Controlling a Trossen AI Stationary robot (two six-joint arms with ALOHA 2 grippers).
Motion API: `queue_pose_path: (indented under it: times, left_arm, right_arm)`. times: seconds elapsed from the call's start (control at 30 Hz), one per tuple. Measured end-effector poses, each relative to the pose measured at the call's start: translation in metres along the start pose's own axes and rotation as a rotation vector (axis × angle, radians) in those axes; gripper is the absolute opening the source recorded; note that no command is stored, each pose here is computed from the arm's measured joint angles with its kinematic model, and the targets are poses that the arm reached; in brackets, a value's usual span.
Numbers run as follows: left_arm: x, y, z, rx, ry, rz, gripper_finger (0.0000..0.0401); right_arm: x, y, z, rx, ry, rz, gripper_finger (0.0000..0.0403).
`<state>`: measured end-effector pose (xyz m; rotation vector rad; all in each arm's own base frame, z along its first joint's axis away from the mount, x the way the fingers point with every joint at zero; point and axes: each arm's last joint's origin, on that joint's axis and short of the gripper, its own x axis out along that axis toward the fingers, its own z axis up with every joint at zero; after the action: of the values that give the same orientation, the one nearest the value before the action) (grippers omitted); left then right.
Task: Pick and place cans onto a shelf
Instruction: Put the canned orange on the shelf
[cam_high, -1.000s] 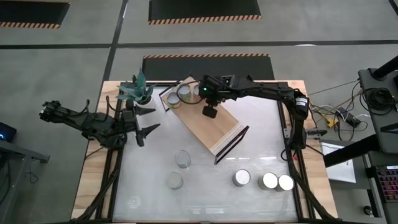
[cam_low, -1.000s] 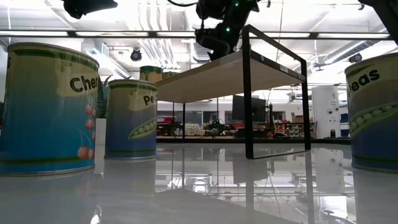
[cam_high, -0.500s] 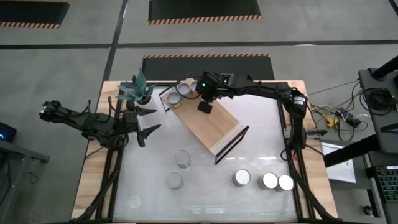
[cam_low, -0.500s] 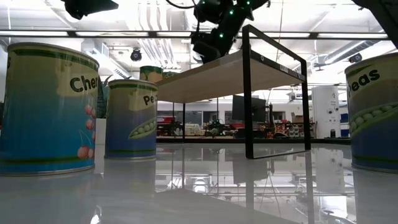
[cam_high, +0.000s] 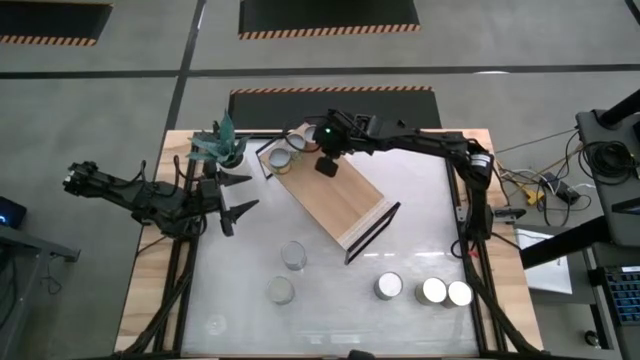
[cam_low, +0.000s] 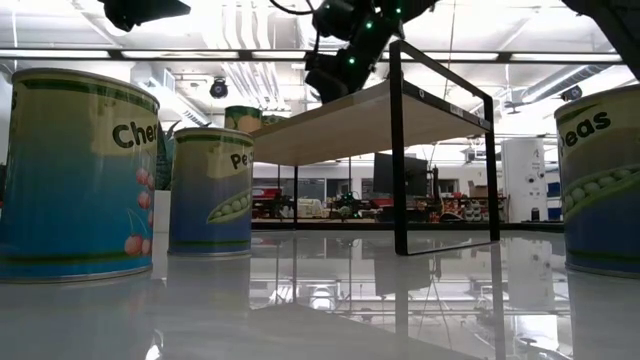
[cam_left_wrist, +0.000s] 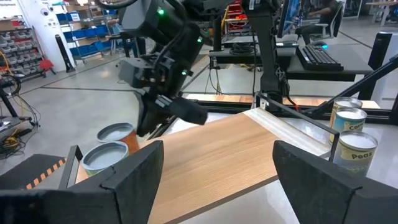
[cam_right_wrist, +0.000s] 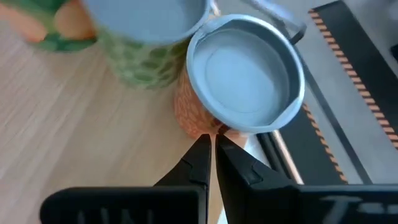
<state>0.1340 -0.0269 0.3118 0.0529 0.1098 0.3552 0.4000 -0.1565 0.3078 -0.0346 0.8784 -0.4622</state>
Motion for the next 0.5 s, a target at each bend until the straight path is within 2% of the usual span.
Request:
queue_pose_path:
  times: [0.5]
  left_arm:
    - [0.0001,-0.0001,-0.0001,0.001,0.001,0.000,0.0283]
  right_arm:
    - [0.0049,-0.0082,0.0049,-0.005,-0.060,-0.020,0.0013]
